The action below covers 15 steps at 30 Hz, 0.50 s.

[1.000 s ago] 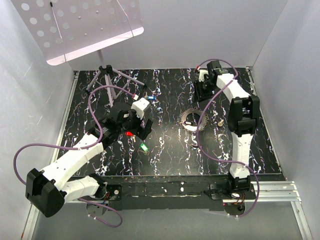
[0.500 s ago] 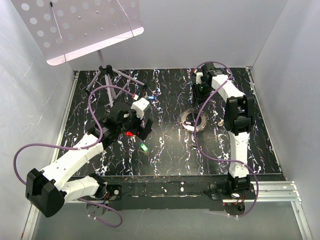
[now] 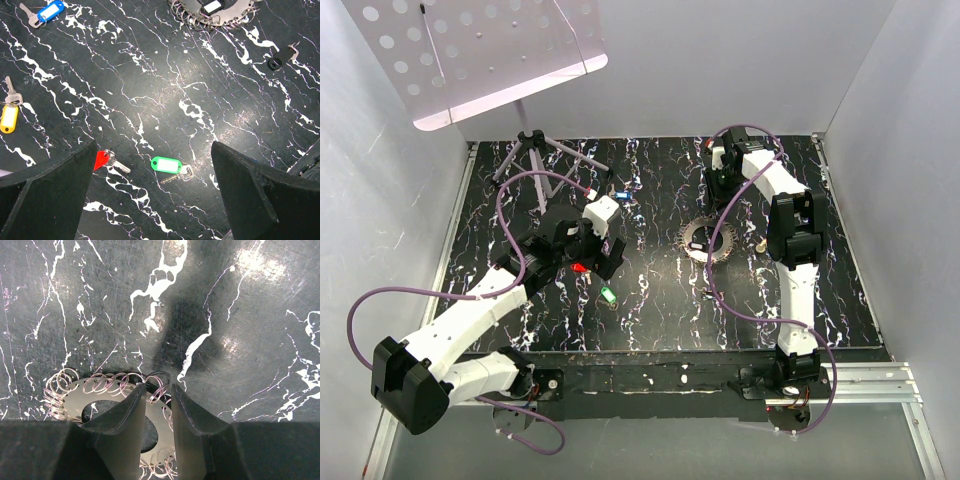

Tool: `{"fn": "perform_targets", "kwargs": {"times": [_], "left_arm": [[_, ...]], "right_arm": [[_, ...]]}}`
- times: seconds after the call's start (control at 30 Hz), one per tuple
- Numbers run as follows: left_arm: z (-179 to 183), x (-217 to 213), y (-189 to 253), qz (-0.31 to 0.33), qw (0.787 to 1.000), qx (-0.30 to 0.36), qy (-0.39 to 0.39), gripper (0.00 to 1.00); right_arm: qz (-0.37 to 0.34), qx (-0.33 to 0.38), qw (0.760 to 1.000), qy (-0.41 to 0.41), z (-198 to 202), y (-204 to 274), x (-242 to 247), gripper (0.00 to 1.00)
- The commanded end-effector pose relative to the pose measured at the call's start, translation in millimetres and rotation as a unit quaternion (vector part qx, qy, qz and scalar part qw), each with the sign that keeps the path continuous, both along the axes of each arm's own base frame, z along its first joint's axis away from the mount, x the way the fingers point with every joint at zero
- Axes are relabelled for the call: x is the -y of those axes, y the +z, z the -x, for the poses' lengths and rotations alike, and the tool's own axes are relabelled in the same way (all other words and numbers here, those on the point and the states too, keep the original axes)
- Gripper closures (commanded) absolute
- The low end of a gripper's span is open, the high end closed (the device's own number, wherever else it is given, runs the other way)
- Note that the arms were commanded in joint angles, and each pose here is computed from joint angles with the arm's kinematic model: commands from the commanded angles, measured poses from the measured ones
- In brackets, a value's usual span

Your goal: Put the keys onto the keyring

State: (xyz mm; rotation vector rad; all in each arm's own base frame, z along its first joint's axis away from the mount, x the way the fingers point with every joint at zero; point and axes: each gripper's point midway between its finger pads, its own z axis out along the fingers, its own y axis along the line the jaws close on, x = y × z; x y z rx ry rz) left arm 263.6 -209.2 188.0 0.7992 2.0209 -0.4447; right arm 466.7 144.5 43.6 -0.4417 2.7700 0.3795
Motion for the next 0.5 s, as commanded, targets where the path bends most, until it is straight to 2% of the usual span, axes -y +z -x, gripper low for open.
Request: {"fn": "perform_targets", "kwargs": {"times": [0.0, 0.47], "left_arm": [[-0.3, -1.2, 8.1, 0.003, 1.0, 0.011, -0.003, 0.02], [0.2, -1.6, 7.6, 0.003, 1.0, 0.01, -0.003, 0.02]], "right_arm": [[0.006, 0.016, 1.0, 0.004, -7.2, 12.1, -1.1, 0.66], [0.008, 0.005, 1.0, 0.009, -2.1, 8.7, -0.4, 0.68]]}}
